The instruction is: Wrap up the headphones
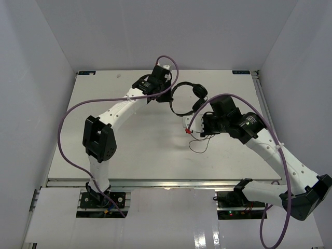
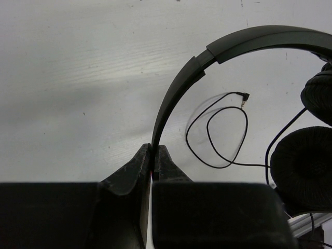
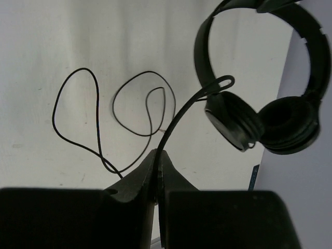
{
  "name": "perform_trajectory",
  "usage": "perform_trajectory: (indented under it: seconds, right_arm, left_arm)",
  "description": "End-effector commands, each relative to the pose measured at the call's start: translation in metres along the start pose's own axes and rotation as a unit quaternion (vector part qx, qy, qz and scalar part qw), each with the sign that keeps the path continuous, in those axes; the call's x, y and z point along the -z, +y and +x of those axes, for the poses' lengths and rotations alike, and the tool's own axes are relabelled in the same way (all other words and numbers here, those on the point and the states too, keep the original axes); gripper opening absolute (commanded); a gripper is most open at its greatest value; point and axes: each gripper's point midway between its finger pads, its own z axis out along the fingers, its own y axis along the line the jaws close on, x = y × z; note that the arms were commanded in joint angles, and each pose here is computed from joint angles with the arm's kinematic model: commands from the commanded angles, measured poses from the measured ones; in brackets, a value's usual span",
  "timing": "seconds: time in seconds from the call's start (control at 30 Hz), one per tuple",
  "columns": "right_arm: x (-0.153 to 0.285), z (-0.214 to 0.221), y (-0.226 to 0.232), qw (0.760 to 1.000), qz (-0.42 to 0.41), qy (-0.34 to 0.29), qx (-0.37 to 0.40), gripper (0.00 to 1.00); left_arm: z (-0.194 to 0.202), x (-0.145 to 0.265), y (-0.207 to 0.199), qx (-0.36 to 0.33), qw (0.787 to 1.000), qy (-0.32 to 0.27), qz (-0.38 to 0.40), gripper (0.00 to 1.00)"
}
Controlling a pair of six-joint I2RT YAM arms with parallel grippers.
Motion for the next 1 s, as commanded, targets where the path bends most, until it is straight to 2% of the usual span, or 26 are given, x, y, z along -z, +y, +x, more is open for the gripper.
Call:
perform_trajectory:
  seconds: [0.0,0.1,0.2,0.27,0.4,0.63,0.8,0.97]
  right_arm:
    - [0.022,-0.007,-0.057,0.994,0.104,0.014,0.004,0.08]
    - [0.030,0.007,-0.076,0.987,0.157,0.037,-0.015,0.08]
    - [0.041,0.023,-0.095,0.977,0.207,0.049,-0.021,0.08]
    - [0.042,0.032,-0.096,0.976,0.212,0.047,-0.023,0.08]
    - [0.039,0.046,-0.100,0.977,0.206,0.041,-0.041,0.08]
    - [0.018,0.030,-0.093,0.987,0.146,-0.029,-0.065,0.08]
    - [0.019,0.004,-0.098,0.983,0.115,-0.100,-0.102,0.08]
    - [0.010,0.002,-0.106,0.976,0.117,-0.118,-0.142,0.08]
  left_arm:
    - [-0.023,0.014,-0.037,-0.036,0.997,-0.041,0.045,0.00]
    - [-0.003,0.019,-0.039,-0.054,0.997,-0.023,0.059,0.00]
    - [0.009,0.032,-0.034,-0.073,0.994,-0.039,0.078,0.00]
    - [0.030,0.035,-0.026,-0.084,0.993,-0.026,0.083,0.00]
    - [0.041,0.053,-0.026,-0.123,0.986,-0.029,0.109,0.00]
    - [0.049,0.093,-0.039,-0.182,0.967,-0.052,0.173,0.00]
    - [0.068,0.092,-0.038,-0.201,0.960,-0.030,0.191,0.00]
    - [0.074,0.089,-0.044,-0.195,0.958,-0.023,0.209,0.00]
